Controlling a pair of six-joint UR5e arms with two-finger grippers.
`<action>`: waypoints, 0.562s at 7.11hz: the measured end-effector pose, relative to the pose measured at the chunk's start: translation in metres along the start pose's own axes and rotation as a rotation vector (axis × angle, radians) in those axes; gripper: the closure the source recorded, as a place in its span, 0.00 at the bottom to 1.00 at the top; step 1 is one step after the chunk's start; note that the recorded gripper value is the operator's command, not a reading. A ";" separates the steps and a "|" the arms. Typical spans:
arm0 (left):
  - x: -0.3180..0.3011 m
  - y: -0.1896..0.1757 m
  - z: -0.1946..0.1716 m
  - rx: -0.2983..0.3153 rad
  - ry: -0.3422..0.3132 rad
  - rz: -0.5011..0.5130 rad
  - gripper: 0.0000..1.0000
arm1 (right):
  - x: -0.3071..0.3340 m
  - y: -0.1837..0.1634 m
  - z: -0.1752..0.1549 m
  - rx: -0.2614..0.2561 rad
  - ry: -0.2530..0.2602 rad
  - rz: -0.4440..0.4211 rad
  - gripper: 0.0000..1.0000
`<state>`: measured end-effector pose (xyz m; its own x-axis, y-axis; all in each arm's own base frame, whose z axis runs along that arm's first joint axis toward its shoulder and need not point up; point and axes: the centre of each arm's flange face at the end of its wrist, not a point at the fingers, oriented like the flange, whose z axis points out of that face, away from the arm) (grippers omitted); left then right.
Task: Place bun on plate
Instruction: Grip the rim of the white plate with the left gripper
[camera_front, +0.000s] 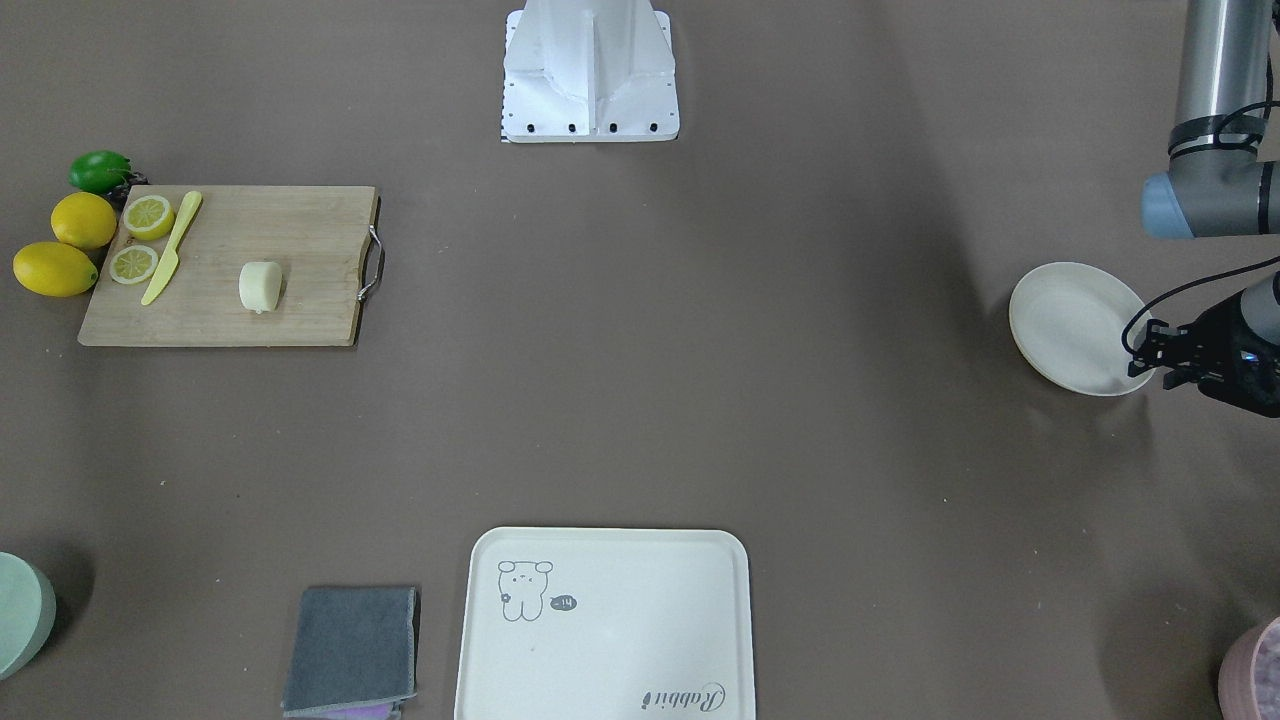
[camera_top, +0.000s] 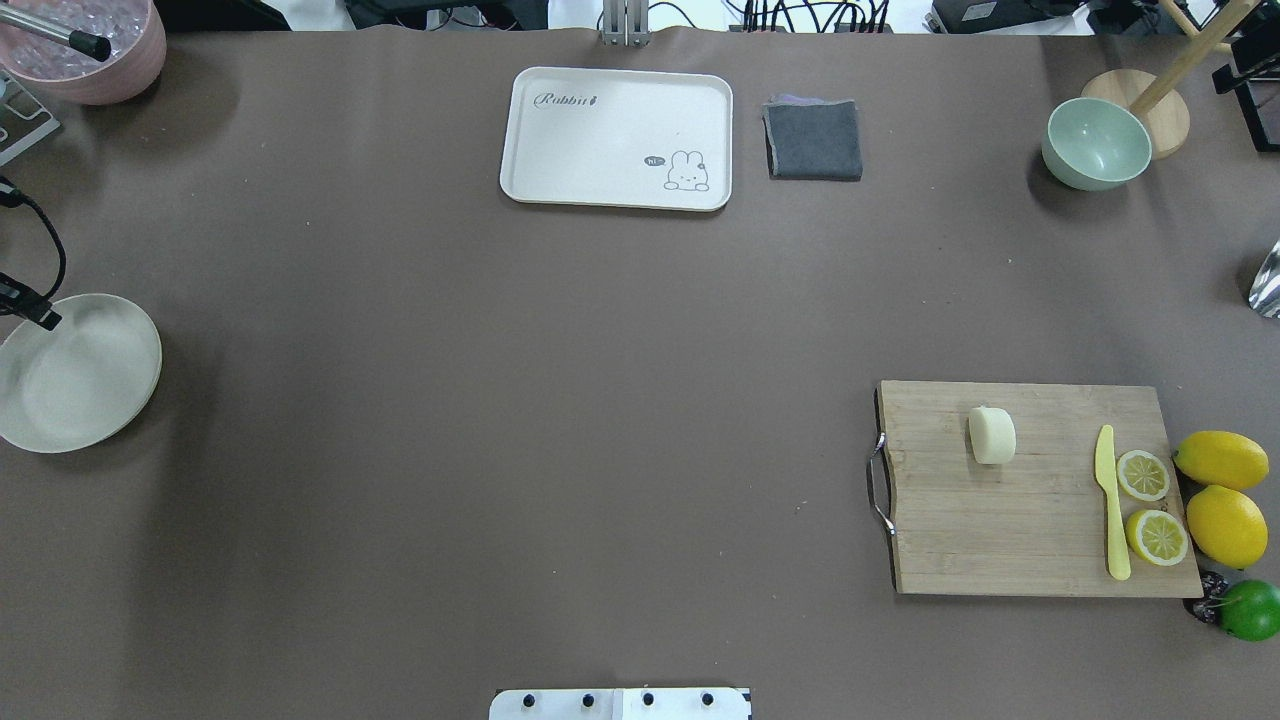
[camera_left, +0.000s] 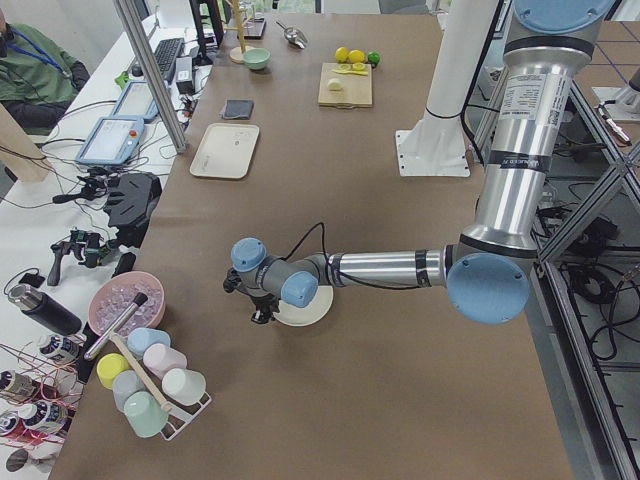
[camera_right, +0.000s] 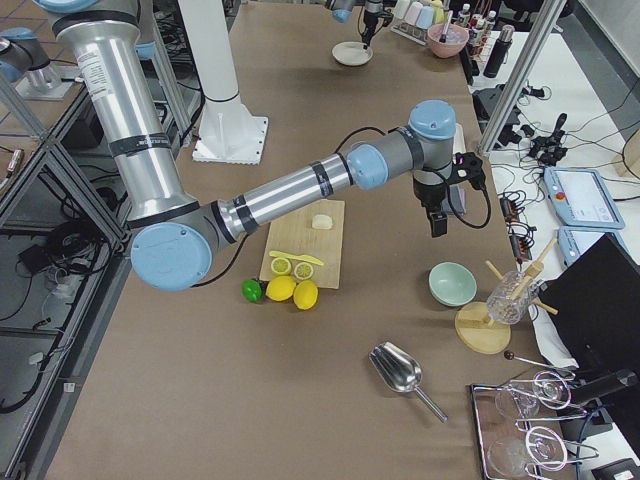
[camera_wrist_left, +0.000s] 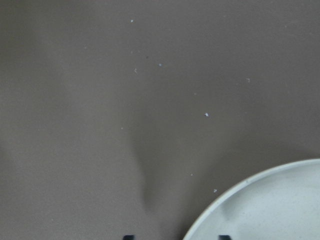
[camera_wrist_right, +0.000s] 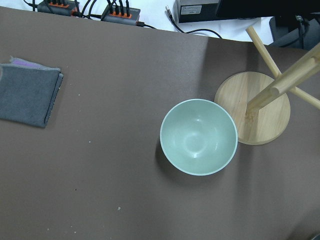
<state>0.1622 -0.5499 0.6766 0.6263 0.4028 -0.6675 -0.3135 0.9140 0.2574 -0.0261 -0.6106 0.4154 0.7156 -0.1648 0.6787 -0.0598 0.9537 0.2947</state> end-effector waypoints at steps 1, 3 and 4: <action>0.005 -0.004 -0.002 0.005 0.005 0.008 1.00 | -0.002 -0.003 -0.002 0.007 0.005 -0.001 0.00; 0.015 -0.024 -0.022 0.042 0.023 0.022 1.00 | -0.004 -0.005 -0.004 0.012 0.007 0.007 0.00; 0.017 -0.039 -0.044 0.075 0.062 0.018 1.00 | -0.004 -0.006 -0.004 0.012 0.007 0.012 0.00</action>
<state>0.1537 -0.5806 0.6249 0.5748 0.4173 -0.7039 -0.2688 0.9087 0.3193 -0.0259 -0.6142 0.4079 0.7194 -0.1521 0.6777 -0.0767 0.9524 0.2951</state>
